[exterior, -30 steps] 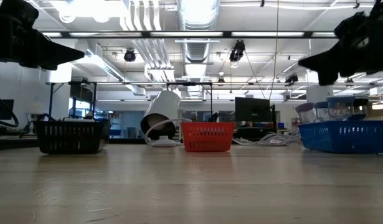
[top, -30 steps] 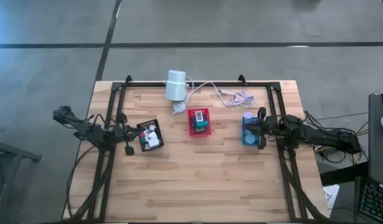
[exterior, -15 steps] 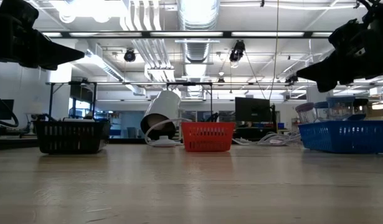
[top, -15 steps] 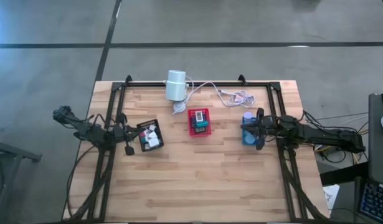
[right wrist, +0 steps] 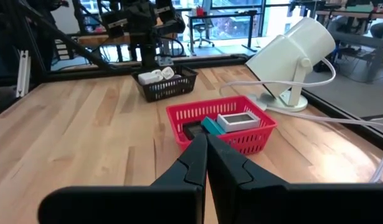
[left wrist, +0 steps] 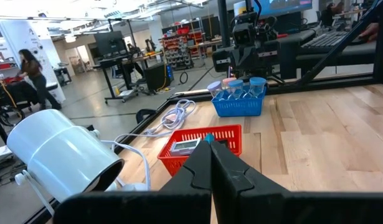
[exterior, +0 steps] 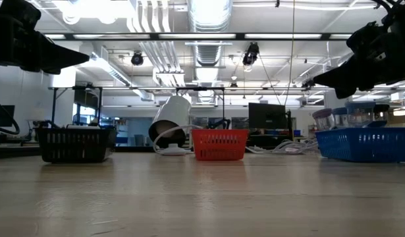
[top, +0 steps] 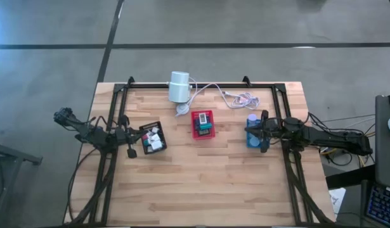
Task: Pick & Place Office items
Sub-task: Return to Home Position
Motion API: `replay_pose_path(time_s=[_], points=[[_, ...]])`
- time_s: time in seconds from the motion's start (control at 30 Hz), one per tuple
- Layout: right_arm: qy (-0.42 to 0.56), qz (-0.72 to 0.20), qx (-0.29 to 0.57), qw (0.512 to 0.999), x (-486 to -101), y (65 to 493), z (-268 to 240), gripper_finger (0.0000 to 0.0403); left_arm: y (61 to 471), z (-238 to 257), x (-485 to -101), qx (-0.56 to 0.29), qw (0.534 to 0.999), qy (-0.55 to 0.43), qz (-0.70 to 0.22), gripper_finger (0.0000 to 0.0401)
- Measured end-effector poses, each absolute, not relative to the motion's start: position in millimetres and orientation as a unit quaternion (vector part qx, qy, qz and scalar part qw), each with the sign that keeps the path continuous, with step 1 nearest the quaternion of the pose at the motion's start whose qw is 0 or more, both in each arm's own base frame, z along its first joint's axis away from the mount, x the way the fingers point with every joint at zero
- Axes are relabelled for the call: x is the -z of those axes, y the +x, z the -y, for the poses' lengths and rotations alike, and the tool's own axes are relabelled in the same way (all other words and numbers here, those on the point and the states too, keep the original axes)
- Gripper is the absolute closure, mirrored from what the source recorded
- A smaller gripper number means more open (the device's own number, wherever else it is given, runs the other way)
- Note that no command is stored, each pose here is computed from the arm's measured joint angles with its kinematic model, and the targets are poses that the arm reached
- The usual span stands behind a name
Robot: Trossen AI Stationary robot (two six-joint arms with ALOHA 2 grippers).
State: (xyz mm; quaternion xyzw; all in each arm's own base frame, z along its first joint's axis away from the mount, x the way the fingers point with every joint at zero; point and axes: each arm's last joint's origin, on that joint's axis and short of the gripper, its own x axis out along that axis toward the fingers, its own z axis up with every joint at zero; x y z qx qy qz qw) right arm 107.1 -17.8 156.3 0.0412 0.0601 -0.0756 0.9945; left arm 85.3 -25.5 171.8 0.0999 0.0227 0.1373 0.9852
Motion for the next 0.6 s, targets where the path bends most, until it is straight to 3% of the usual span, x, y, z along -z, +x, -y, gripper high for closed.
replay_pose_path(time_s=[0.6], points=[[0.041,-0.060,0.075,0.995,-156.4,107.1,17.8,0.0394,85.3,25.5,-171.8,-0.137,0.985,0.100,-0.023,0.0401]])
